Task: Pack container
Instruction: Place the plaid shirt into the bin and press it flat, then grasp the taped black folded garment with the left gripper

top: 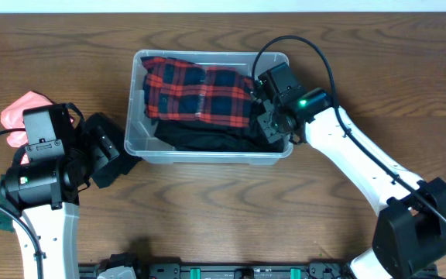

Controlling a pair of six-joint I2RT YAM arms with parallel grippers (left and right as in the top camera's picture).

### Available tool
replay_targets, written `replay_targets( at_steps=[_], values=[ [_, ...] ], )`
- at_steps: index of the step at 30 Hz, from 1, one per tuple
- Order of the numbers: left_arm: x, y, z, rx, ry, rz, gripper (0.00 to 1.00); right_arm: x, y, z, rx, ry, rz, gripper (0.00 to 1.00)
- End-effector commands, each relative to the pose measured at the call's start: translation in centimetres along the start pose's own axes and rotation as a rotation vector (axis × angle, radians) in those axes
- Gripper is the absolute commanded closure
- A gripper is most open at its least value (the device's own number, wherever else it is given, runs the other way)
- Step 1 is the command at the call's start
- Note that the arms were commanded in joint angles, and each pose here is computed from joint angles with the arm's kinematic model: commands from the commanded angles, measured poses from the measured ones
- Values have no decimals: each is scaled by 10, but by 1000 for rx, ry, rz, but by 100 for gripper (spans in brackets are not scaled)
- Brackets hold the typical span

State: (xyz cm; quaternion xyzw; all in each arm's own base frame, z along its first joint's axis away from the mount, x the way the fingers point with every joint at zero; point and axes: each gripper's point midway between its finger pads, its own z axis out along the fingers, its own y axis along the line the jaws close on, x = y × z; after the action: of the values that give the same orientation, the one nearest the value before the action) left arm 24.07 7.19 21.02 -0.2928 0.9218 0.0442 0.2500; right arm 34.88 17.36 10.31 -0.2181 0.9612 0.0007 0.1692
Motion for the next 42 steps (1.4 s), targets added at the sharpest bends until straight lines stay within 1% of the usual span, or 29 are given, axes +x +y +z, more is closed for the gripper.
replay_targets(
  at_steps=[1,3,5,8,10,12,13,14,16,17,19,21,24,26,28,30,33,38,42],
  values=[
    [-4,1,-4,2,-16,-15,2,8,-30,2,100,30,85,76],
    [-4,1,-4,2,-16,-15,2,7,-32,2,102,24,89,75],
    [-4,1,-4,2,-16,-15,2,2,-30,3,91,7,50,75],
    [-4,1,-4,2,-16,-15,2,-10,-9,1,-1,-42,-45,75],
    [-4,1,-4,-2,-18,-15,2,-19,8,-10,-64,-84,-98,74],
    [-7,3,-5,-13,-30,-17,2,-32,15,-29,-79,-143,-128,71],
    [-10,5,-5,-24,-42,-18,2,-44,17,-51,-79,-209,-143,66],
    [-11,6,-4,-31,-48,-19,2,-50,15,-64,-77,-246,-143,58],
    [-16,10,-1,-49,-58,-33,2,-65,1,-99,-38,-346,-117,38],
    [-19,13,1,-58,-57,-48,2,-69,-7,-113,-20,-386,-101,30],
    [-23,24,13,-92,-36,-87,2,-72,-26,-138,8,-450,-62,18],
    [-23,40,29,-140,16,-155,2,-68,-48,-152,38,-476,-14,12],
    [-17,58,58,-177,130,-235,2,-53,-79,-160,72,-457,71,10],
    [-12,64,79,-172,205,-275,2,-43,-95,-160,94,-431,110,8],
    [-8,67,103,-156,272,-284,2,-33,-110,-158,114,-403,147,7],
    [-5,62,123,-110,323,-260,2,-27,-120,-157,127,-386,172,6],
    [3,44,153,0,407,-221,2,-24,-130,-157,140,-380,195,4],
    [16,10,190,215,505,-166,2,-23,-132,-157,142,-379,199,4],
    [32,11,209,211,575,-186,2,-23,-132,-157,143,-379,199,5]
  ],
)
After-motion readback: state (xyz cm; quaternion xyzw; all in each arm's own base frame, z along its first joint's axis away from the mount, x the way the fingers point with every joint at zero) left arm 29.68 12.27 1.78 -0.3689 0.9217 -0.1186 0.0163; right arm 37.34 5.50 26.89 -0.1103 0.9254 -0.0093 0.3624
